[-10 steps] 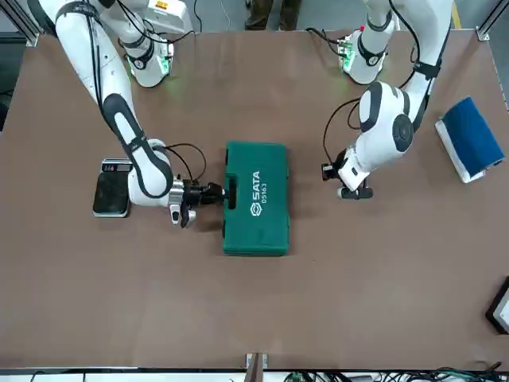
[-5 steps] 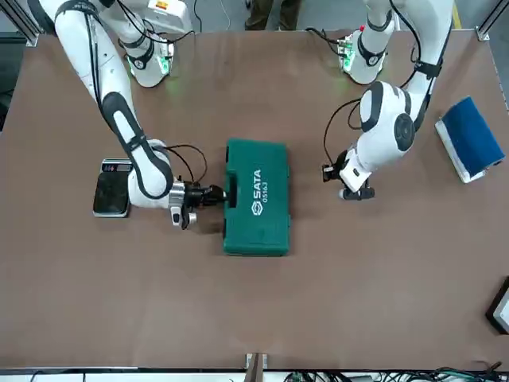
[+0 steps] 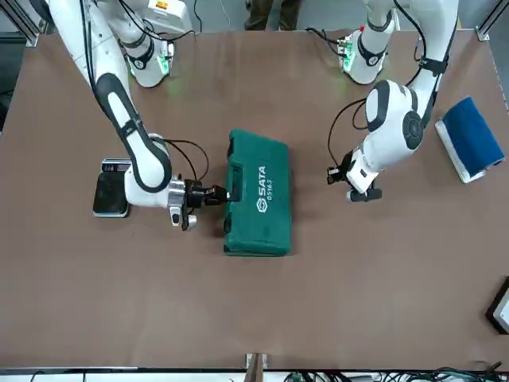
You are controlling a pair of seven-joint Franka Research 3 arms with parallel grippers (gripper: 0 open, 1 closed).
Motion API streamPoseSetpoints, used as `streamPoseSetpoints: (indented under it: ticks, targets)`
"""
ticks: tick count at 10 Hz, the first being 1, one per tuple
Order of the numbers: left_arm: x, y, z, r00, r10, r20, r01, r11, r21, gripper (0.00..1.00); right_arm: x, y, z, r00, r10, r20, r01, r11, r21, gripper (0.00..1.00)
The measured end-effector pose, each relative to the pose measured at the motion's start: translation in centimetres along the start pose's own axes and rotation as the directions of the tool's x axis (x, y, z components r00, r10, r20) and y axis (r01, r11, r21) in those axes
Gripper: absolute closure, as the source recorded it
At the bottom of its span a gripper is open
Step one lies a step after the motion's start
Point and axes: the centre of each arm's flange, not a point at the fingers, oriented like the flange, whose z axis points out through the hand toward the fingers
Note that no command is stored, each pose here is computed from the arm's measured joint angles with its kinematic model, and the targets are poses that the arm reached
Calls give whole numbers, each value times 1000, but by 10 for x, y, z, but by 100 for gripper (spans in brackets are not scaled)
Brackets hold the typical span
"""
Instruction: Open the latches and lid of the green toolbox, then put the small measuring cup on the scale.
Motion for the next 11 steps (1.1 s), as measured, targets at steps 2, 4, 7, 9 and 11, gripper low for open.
streamPoseSetpoints:
  ticks: [2,4,7,9,11]
  targets:
    - [1,1,-2,1000,-2,-4,2,1000,-2,99,-1,-10,-2,1000,13,1,-13,1000,-6,70]
    - [0,3,-1,1000,1,-1,-1,1000,-2,99,-3,-20,2,1000,17,-11,-17,1000,-20,69]
    - [0,4,1,1000,2,0,-2,1000,-2,99,-16,-43,25,999,38,-24,-39,999,-39,66]
    - [0,3,6,1000,1,9,-1,1000,0,99,-19,-57,27,998,49,-25,-50,998,-34,62]
    - [2,0,12,1000,-1,11,1,1000,-1,99,-21,-66,25,997,68,-28,-69,997,-31,53]
